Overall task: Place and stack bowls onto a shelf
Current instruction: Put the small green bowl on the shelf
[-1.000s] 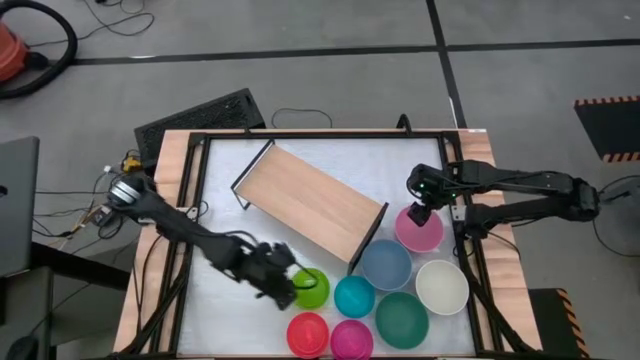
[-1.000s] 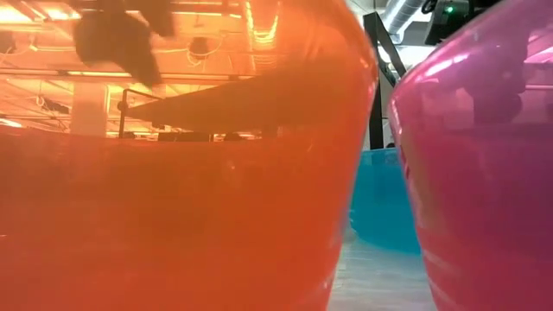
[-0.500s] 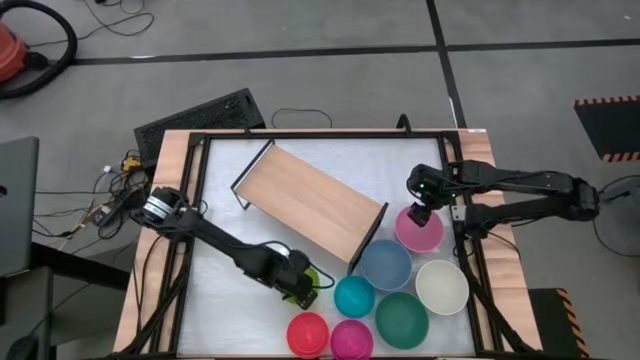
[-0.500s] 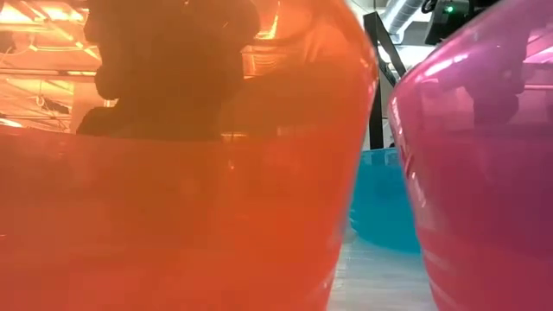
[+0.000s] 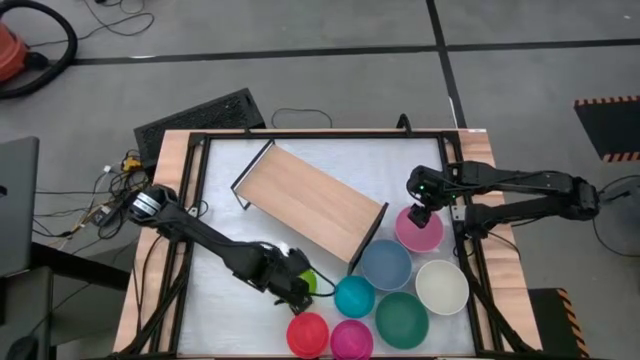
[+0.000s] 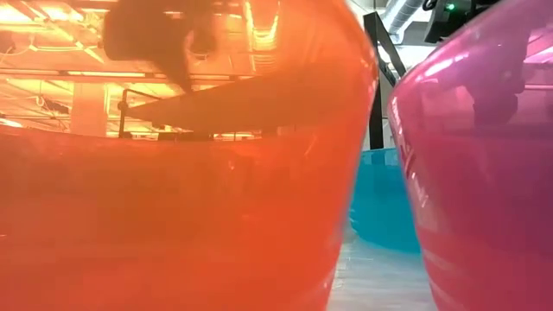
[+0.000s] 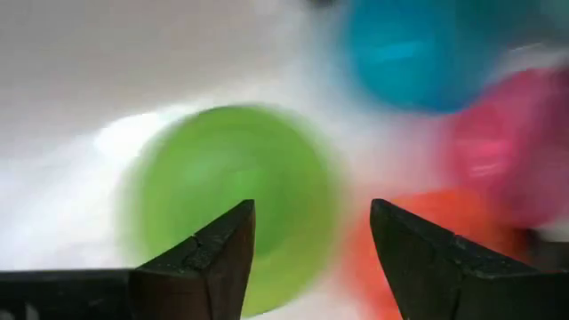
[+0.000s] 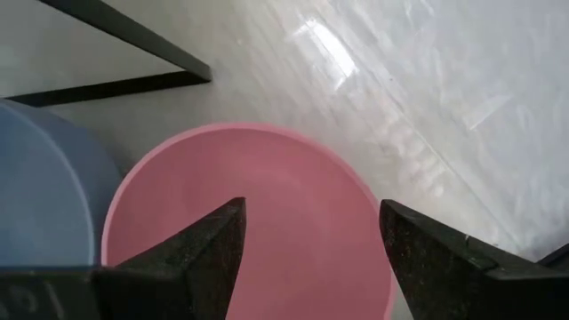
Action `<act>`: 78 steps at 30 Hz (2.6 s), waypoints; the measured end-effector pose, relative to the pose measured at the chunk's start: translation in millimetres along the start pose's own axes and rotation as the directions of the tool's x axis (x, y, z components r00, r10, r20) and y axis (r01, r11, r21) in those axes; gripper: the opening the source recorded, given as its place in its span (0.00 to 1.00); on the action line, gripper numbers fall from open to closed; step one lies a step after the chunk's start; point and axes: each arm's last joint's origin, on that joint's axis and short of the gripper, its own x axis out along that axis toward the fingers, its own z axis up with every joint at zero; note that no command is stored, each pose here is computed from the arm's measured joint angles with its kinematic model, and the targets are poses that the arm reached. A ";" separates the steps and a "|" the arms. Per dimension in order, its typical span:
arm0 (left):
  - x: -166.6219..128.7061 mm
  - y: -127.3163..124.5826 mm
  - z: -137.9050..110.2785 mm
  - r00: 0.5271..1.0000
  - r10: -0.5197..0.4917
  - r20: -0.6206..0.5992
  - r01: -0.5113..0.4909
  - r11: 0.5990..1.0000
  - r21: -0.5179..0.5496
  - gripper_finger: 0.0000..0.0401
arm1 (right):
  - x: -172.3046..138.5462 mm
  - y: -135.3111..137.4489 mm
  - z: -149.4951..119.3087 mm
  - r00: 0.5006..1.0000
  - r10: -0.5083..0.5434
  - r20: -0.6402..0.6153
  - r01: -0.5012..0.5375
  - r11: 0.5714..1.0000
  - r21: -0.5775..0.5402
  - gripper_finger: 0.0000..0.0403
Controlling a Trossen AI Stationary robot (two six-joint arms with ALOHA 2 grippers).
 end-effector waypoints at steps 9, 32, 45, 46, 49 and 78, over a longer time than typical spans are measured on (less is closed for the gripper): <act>24.5 22.7 -13.9 0.992 0.118 -0.051 -0.115 0.991 0.066 0.52 | 0.0 0.0 0.0 1.000 -0.001 0.001 0.001 1.000 -0.008 0.71; 52.0 48.7 -9.8 0.987 0.081 -0.140 -0.076 0.996 0.037 0.01 | -0.1 2.1 4.9 0.998 0.019 0.052 -0.017 0.999 -0.035 0.71; -71.2 42.5 52.1 0.994 -0.071 -0.088 0.060 0.991 -0.118 0.00 | -0.3 2.5 7.5 0.996 0.011 0.085 -0.006 0.998 -0.057 0.71; -87.6 45.9 56.0 0.997 -0.057 -0.061 0.048 0.990 -0.132 0.00 | -0.3 2.6 7.7 0.996 0.012 0.087 -0.007 0.998 -0.057 0.71; -129.5 65.0 67.8 0.997 0.043 0.057 -0.031 0.979 -0.203 0.00 | -0.4 2.8 8.1 0.996 0.014 0.092 -0.009 0.998 -0.057 0.71; -119.9 246.2 134.4 0.911 0.412 -0.002 -0.396 0.876 -0.277 0.05 | -0.7 4.6 11.7 0.991 0.033 0.129 -0.030 0.999 -0.029 0.71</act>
